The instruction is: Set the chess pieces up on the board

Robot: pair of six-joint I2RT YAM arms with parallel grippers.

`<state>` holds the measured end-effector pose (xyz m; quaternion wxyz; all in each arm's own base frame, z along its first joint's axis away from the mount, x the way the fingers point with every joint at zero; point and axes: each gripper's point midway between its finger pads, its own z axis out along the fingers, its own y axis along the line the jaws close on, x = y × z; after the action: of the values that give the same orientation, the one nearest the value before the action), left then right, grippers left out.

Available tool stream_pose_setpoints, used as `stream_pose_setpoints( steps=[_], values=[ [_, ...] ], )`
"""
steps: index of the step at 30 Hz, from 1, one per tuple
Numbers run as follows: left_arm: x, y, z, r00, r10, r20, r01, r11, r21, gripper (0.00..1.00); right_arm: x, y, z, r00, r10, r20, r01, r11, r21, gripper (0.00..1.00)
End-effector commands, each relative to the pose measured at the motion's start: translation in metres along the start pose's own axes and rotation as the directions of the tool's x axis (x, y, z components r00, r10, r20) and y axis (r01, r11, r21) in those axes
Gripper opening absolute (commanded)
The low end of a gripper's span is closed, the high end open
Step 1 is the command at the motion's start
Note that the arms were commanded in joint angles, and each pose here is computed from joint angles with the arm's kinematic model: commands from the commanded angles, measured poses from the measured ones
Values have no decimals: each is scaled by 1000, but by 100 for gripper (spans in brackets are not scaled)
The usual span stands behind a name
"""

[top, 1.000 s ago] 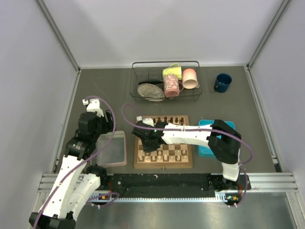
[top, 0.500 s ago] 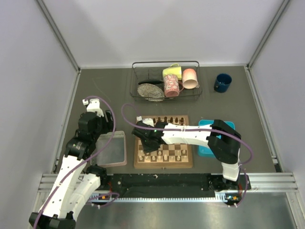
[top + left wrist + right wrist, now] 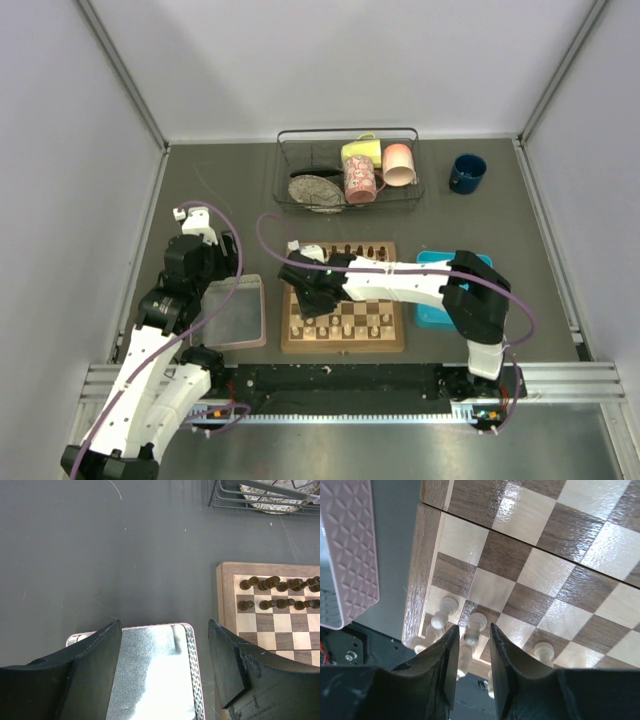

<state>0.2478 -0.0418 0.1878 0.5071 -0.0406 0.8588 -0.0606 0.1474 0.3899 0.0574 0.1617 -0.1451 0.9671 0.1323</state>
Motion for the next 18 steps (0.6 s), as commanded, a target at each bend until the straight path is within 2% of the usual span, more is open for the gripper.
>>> stream_pose_setpoints(
  steps=[1,6,9,11,13,14,16,17,18],
  values=[
    [-9,-3,1,999,3,47,-3,1000,13,74,-40,3,-49,991,55,125,-45,996,-81,31],
    [-9,-2,1,999,2,44,-3,1000,13,74,-62,-25,-81,974,115,197,-98,991,-94,32],
    [-9,-3,0,999,3,47,-3,1000,15,74,-77,-63,-100,954,151,261,-142,988,-54,34],
    [-9,-3,0,999,2,48,-3,1000,17,74,-88,-106,-117,926,226,303,-233,972,-15,34],
    [-9,-4,0,999,2,48,-3,1000,18,74,-77,-150,-117,912,289,293,-313,949,39,34],
    [-9,-4,0,999,3,47,-4,1000,21,74,-84,-183,-132,867,363,342,-400,915,43,34],
    [-9,-4,1,999,5,46,-6,1000,20,74,-66,-226,-129,851,403,338,-462,879,117,35],
    [-9,-5,0,999,4,48,-5,1000,23,74,-61,-262,-135,807,466,362,-547,821,163,35],
    [-9,-5,0,999,4,48,-5,1000,23,74,-50,-279,-137,793,487,366,-574,798,183,36]
  ],
)
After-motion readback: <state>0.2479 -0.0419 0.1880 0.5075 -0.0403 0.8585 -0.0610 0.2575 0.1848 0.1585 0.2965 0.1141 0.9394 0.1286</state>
